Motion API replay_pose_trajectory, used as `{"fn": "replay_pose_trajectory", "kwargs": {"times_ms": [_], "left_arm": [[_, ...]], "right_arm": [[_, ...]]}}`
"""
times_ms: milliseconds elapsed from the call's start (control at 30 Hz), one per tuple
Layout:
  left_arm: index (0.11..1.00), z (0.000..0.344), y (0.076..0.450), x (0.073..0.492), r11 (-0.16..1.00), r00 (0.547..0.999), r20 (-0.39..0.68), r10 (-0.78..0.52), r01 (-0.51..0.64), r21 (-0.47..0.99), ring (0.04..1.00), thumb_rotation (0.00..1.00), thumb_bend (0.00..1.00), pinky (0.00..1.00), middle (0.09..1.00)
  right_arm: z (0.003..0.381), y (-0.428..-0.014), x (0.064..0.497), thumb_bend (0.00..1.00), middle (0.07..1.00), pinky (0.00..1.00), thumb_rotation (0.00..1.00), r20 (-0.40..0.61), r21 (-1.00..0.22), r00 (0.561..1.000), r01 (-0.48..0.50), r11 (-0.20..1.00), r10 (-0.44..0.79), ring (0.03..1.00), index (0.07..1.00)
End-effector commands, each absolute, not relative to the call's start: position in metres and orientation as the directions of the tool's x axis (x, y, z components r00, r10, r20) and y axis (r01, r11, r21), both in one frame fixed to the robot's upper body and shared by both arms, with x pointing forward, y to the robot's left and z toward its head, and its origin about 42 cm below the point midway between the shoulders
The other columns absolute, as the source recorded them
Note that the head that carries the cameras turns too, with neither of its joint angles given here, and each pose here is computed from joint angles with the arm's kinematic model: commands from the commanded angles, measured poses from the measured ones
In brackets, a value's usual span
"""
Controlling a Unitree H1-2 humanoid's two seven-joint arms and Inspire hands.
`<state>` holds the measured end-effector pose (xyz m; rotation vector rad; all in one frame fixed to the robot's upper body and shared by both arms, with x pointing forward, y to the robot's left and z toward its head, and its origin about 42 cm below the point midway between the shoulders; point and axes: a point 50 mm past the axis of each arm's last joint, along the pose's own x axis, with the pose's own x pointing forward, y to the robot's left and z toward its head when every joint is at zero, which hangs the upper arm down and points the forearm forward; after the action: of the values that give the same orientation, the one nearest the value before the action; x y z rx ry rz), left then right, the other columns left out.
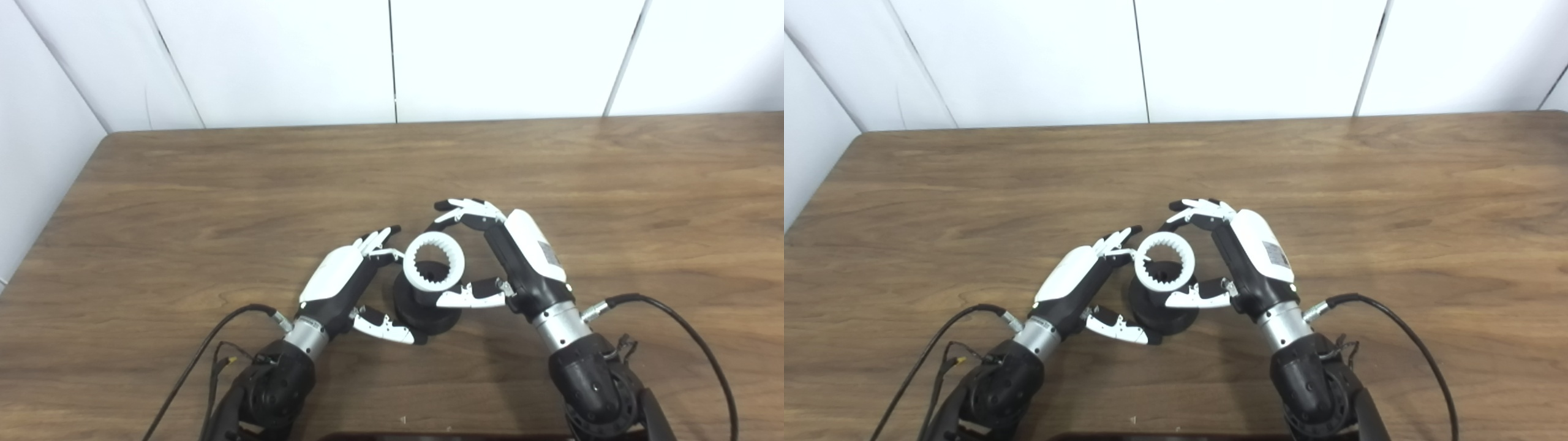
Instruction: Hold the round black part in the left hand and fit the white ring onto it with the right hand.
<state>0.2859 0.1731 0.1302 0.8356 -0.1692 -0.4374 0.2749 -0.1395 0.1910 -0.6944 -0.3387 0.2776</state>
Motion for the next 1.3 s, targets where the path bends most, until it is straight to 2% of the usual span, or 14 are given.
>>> {"fn": "replay_pose_trajectory", "kwargs": {"times_ms": [0, 533, 1167, 1267], "left_arm": [[0.634, 0.141, 0.168, 0.290, 0.580, 0.890, 0.007, -0.456, 0.291, 0.761, 1.000, 0.29, 1.00, 1.00, 1.000], [0.632, 0.145, 0.167, 0.292, 0.584, 0.888, 0.017, -0.459, 0.287, 0.759, 1.000, 0.30, 0.99, 1.00, 1.000], [0.634, 0.149, 0.168, 0.294, 0.584, 0.890, 0.021, -0.456, 0.282, 0.762, 1.000, 0.30, 0.99, 1.00, 1.000], [0.634, 0.149, 0.169, 0.293, 0.588, 0.890, 0.019, -0.456, 0.285, 0.757, 1.000, 0.30, 0.99, 1.00, 1.000]], "right_arm": [[0.205, -0.134, 0.278, 0.52, 0.814, 0.94, 0.15, 0.288, -0.655, 0.882, -0.104, 0.748, 0.374, 0.870, 0.485], [0.190, -0.138, 0.273, 0.52, 0.822, 0.95, 0.15, 0.234, -0.675, 0.886, -0.148, 0.723, 0.399, 0.876, 0.485], [0.187, -0.144, 0.273, 0.52, 0.816, 0.93, 0.15, 0.219, -0.698, 0.884, -0.154, 0.699, 0.414, 0.869, 0.485], [0.186, -0.144, 0.273, 0.52, 0.826, 0.95, 0.15, 0.181, -0.710, 0.888, -0.179, 0.681, 0.423, 0.882, 0.489]]}}
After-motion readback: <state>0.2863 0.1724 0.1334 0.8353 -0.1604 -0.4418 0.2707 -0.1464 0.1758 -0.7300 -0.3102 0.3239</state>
